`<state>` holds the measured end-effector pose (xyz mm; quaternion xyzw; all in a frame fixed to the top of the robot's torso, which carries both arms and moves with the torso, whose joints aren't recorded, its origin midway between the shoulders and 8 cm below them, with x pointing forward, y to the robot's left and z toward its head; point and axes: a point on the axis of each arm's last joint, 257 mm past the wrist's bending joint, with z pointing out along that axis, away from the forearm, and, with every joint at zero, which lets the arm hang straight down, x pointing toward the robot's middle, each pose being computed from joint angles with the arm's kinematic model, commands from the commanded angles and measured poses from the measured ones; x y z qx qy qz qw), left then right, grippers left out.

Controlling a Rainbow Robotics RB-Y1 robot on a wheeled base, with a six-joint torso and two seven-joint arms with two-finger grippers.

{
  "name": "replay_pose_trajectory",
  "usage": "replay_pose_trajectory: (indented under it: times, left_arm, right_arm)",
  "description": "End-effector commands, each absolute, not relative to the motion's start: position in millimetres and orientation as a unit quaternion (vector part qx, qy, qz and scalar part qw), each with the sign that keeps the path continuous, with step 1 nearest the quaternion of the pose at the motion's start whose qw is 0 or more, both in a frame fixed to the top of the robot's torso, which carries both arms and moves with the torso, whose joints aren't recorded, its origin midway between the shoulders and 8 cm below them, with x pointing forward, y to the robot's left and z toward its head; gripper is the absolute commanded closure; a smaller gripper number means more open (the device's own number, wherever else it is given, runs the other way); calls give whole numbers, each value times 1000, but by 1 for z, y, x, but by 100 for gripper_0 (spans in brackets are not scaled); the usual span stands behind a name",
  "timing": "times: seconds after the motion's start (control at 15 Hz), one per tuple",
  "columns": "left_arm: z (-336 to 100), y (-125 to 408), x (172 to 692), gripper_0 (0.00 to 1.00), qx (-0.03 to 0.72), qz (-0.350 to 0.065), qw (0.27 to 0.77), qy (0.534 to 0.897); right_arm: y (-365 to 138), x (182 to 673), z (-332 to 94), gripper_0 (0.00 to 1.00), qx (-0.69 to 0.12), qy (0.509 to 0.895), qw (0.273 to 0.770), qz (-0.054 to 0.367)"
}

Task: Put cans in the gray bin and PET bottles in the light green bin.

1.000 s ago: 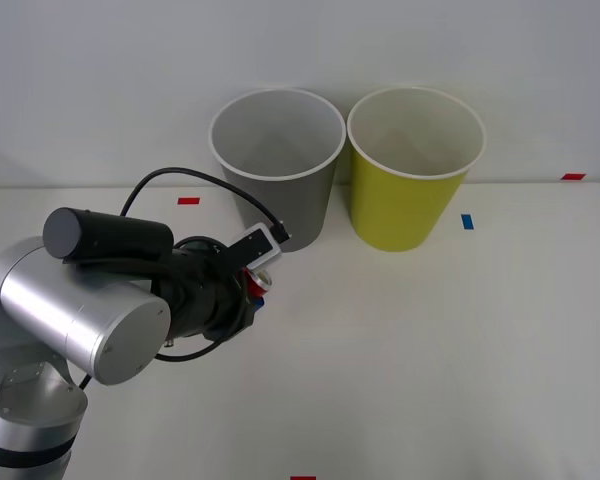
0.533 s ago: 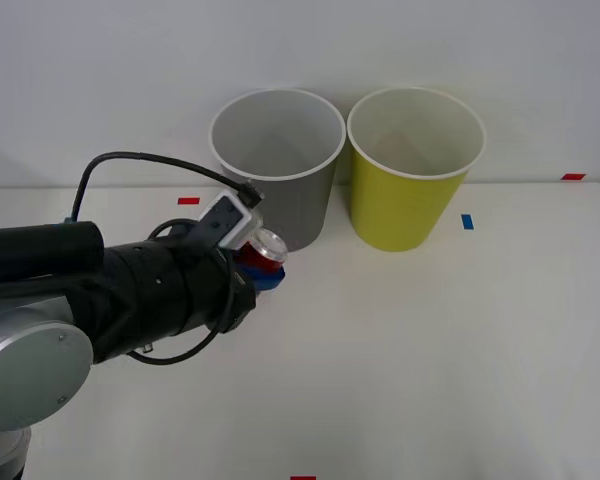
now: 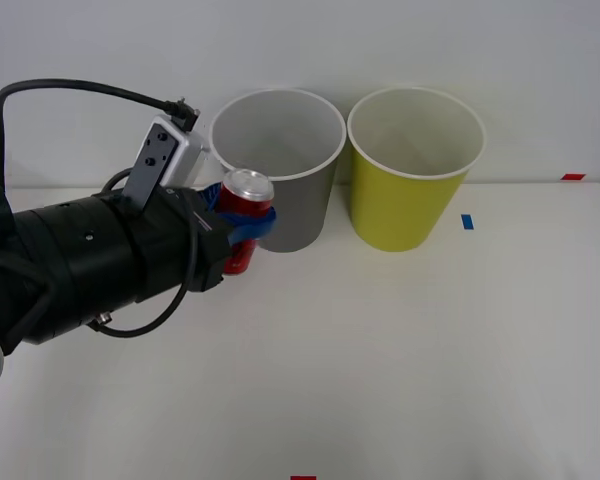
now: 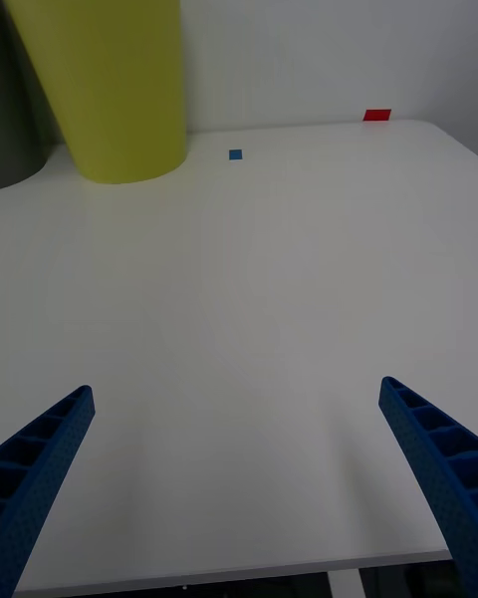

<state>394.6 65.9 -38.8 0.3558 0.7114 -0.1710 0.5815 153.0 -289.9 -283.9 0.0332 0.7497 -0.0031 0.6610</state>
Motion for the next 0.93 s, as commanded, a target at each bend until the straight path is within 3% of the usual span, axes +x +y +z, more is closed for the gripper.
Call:
replay_pose_trajectory:
  times: [0.07,0.47,0.93]
  left_arm:
    - [0,76,408,100,346,-157,616,690]
    - [68,85,435,100,302,-180,663,660]
    - [93,85,498,100,242,-205,683,658]
  right_arm:
    - [-290,153,-284,0,33,750,661,-3]
    - [-290,153,-284,0,33,750,661,-3]
    - [-290,153,-284,0,33,750,661,-3]
